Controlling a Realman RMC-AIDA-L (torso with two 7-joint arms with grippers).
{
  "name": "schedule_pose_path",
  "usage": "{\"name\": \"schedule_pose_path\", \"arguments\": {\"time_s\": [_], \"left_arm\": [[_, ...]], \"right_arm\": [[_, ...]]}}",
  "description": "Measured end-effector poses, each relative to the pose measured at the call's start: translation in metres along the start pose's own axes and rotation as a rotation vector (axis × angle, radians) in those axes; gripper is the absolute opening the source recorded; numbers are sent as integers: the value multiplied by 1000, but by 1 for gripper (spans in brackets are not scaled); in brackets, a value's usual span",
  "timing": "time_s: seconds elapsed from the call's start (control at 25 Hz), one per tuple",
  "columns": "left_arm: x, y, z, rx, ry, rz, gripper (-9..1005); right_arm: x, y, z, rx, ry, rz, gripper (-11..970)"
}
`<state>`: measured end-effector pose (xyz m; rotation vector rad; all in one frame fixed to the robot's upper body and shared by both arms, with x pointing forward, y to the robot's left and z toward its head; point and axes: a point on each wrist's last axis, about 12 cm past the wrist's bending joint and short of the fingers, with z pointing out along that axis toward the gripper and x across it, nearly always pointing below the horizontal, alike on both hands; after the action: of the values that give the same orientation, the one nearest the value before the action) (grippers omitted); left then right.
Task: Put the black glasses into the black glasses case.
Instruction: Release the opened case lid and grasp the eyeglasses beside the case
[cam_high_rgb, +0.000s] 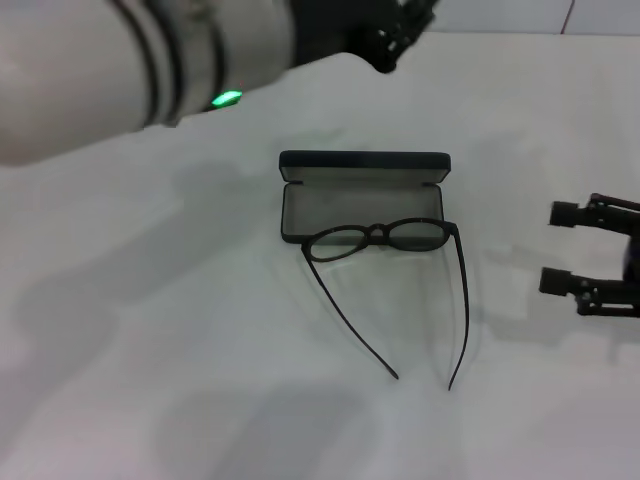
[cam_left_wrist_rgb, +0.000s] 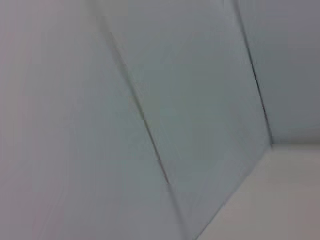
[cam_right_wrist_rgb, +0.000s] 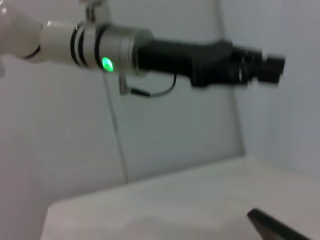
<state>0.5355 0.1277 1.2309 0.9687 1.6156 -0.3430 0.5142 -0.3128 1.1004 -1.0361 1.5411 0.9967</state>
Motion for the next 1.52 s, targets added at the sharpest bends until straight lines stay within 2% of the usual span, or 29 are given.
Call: {"name": "schedule_pose_path", "arguments": {"time_s": [0.16, 0.36, 0.48, 0.6, 0.72, 0.84, 1.0, 1.2, 1.52], "left_arm": [[28, 14, -29, 77, -114, -188, 303], [73, 28, -67, 259, -346, -390, 95], [105, 35, -79, 330, -427, -477, 96], [137, 32, -87, 368, -473, -530, 97], [160, 24, -93, 386, -482, -522, 98], [178, 14, -97, 389, -438, -484, 98], [192, 4, -100, 388, -396, -443, 98], [207, -8, -109, 404, -381, -426, 98], [217, -17, -117, 420, -371, -449, 98]], "right_arm": [[-29, -19, 15, -52, 158, -12, 753], [-64, -38, 40, -84, 320, -42, 744], [-89, -49, 67, -119, 446, -59, 726], [-106, -52, 93, -162, 560, -89, 715], [-118, -50, 119, -207, 652, -132, 708], [-131, -46, 145, -250, 720, -192, 701], [-142, -38, 174, -290, 801, -277, 692], [-149, -34, 198, -298, 871, -375, 681], [-153, -31, 216, -297, 919, -474, 662]]}}
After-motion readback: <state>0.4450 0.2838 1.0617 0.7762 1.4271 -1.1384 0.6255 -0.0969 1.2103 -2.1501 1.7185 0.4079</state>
